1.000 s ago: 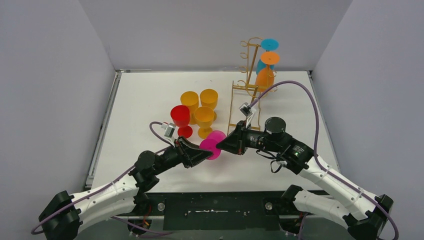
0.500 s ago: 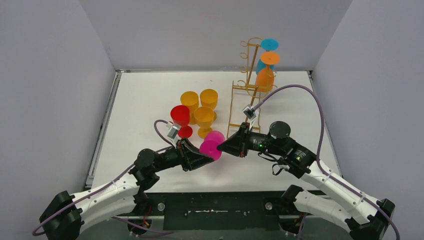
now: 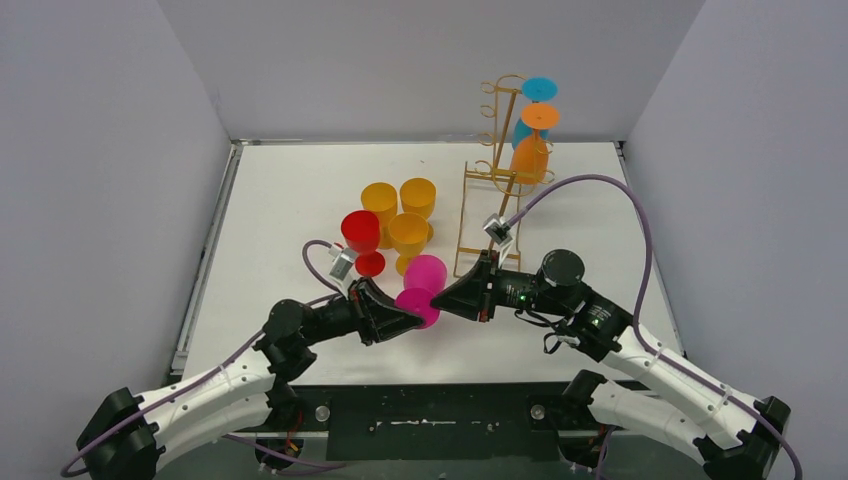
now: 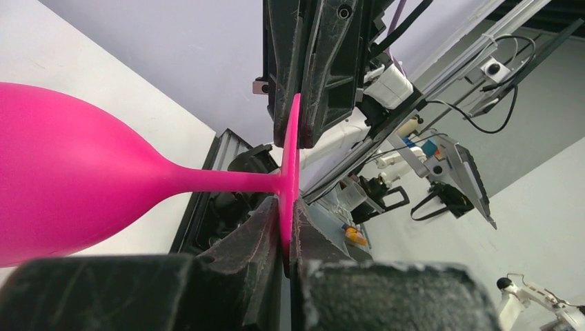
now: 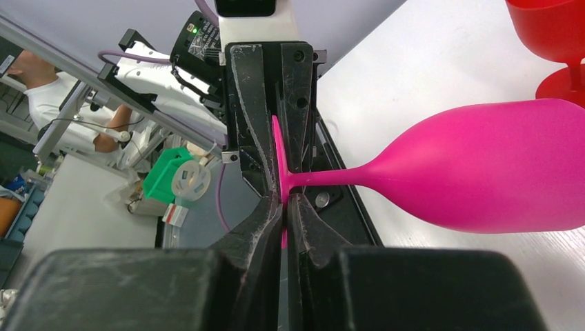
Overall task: Take the wine glass off the wine glass rack
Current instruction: Place the wine glass at the center of the board.
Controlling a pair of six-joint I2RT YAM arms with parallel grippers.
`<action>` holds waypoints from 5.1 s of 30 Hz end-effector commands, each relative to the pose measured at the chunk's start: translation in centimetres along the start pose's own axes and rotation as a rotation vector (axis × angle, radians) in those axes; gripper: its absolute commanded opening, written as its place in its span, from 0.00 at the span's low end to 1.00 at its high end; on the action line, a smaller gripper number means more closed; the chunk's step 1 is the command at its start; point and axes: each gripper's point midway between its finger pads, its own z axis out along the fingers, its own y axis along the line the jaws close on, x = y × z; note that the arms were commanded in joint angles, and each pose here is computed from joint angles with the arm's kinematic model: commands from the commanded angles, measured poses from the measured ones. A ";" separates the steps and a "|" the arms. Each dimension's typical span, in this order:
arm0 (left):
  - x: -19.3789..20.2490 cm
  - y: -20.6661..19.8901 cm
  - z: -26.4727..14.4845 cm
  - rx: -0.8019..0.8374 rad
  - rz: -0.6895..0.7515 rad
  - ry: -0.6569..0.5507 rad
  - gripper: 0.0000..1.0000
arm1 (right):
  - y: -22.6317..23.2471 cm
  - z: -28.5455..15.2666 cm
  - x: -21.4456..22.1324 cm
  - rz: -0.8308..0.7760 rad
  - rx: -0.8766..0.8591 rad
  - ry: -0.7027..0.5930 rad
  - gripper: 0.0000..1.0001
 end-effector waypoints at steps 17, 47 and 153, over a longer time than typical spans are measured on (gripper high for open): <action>-0.8 -2.8 -1.0 0.075 0.347 0.023 0.00 | 1.4 -1.5 -5.4 -0.064 0.072 -0.230 0.57; 4.9 -2.7 -4.6 0.389 0.919 0.388 0.00 | 2.1 -1.1 -8.4 -0.078 0.131 0.009 0.74; -2.2 3.3 -7.0 -0.206 1.072 0.214 0.97 | -2.6 1.1 -3.9 -0.095 0.362 0.129 0.00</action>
